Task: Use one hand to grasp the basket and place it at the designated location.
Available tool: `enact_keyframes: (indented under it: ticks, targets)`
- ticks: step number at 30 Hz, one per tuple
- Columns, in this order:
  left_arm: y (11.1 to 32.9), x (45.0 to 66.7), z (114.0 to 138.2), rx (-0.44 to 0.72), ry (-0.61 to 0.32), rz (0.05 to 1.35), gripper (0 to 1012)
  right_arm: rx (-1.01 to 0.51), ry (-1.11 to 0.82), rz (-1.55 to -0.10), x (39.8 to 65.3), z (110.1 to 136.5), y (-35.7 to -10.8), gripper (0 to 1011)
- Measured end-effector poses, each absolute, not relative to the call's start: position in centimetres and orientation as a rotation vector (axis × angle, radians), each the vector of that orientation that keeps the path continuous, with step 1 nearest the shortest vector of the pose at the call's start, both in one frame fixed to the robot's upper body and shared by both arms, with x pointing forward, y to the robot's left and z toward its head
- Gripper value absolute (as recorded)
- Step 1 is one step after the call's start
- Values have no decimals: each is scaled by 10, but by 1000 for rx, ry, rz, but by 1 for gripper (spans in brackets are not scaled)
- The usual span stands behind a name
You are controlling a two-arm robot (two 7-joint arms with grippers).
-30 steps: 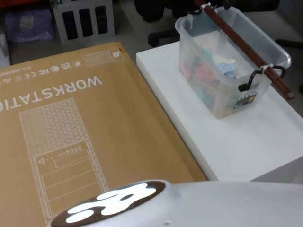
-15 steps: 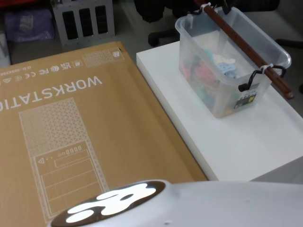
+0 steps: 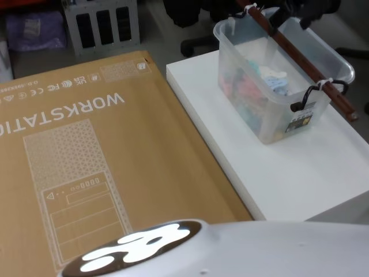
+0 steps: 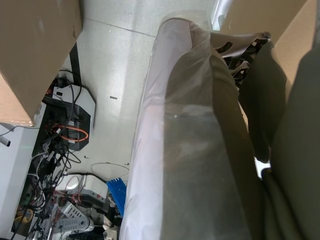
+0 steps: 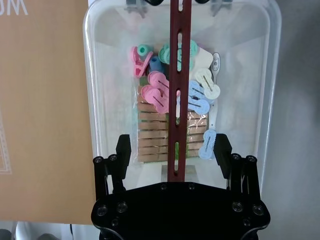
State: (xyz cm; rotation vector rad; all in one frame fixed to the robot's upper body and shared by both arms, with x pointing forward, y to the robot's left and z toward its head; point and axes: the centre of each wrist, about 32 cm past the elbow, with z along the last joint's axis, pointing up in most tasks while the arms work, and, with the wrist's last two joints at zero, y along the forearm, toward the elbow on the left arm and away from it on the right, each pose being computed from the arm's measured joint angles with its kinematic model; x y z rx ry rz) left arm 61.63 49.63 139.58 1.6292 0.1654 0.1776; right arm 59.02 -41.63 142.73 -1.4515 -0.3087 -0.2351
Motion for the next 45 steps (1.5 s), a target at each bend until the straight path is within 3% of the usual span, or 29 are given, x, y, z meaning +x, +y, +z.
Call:
enact_keyframes:
  ticks: [34,37,45]
  targets:
    - [496,616,1396,1629,165,178,0,-1497,-229,-164,626,1390,-404,1000]
    - [496,616,1396,1629,165,178,0,-1498,-227,-160,627,1389,-404,969]
    - [496,616,1396,1629,165,178,0,-1495,-225,-162,627,1389,-406,762]
